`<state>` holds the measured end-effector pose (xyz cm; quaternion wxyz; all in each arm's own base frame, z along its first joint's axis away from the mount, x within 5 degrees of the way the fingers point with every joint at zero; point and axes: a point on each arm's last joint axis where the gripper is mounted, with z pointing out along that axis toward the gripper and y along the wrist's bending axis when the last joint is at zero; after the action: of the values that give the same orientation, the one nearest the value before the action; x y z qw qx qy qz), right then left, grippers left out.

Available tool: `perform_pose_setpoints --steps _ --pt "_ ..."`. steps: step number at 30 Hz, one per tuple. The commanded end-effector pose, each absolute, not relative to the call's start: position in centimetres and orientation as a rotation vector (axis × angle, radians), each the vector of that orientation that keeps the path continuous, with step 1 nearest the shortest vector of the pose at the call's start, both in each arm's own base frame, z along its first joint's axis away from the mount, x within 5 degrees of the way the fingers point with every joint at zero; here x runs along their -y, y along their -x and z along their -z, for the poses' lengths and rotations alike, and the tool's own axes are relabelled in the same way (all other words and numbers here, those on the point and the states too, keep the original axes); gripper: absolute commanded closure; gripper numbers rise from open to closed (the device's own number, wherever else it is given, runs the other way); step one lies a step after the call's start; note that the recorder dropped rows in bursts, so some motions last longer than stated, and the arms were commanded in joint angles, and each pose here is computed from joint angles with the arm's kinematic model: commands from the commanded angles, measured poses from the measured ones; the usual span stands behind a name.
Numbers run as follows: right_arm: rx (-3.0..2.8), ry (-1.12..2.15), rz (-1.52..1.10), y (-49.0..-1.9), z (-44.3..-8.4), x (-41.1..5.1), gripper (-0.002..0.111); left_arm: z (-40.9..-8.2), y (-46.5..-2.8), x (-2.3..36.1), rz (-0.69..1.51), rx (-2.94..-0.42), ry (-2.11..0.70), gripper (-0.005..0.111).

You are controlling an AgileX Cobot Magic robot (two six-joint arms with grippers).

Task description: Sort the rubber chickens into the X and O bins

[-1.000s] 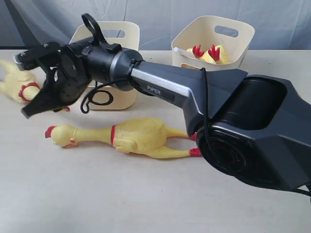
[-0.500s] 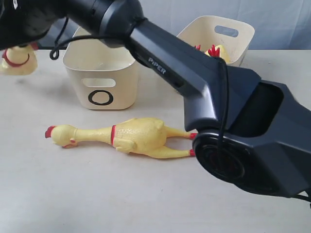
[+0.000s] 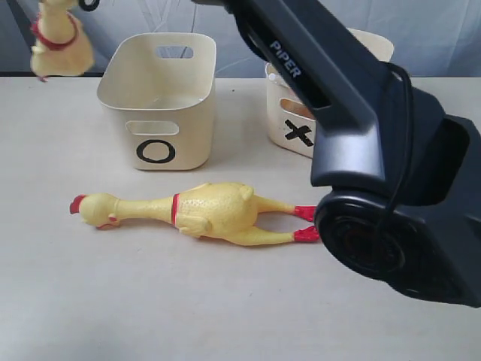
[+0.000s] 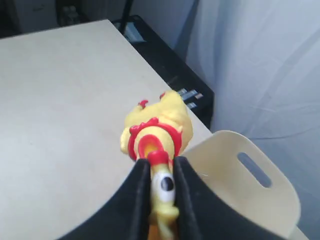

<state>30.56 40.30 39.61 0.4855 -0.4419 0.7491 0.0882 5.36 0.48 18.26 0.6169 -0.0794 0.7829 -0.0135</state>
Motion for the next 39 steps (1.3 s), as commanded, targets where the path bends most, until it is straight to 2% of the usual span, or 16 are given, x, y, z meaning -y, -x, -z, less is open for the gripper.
perform_pose_setpoints --steps 1,9,23,28,39 --pt "-1.749 0.987 -0.145 -29.4 -43.8 -38.0 0.109 -18.5 -5.4 -0.4 0.04 -1.789 0.181 0.107" --pt "-1.731 0.872 -0.047 -28.5 -47.1 -35.3 0.109 -18.5 -5.4 -0.4 0.04 -1.789 0.181 0.107" --pt "-1.714 0.865 -0.016 -27.9 -47.3 -35.7 0.109 -18.5 -5.4 -0.4 0.04 -1.789 0.181 0.107" --pt "-1.701 0.778 0.077 -28.1 -47.7 -35.1 0.109 -18.5 -5.4 -0.4 0.04 -1.789 0.181 0.107" --pt "-1.747 0.695 0.004 -27.8 -47.1 -35.9 0.109 -18.5 -5.4 -0.4 0.04 -1.789 0.181 0.107"
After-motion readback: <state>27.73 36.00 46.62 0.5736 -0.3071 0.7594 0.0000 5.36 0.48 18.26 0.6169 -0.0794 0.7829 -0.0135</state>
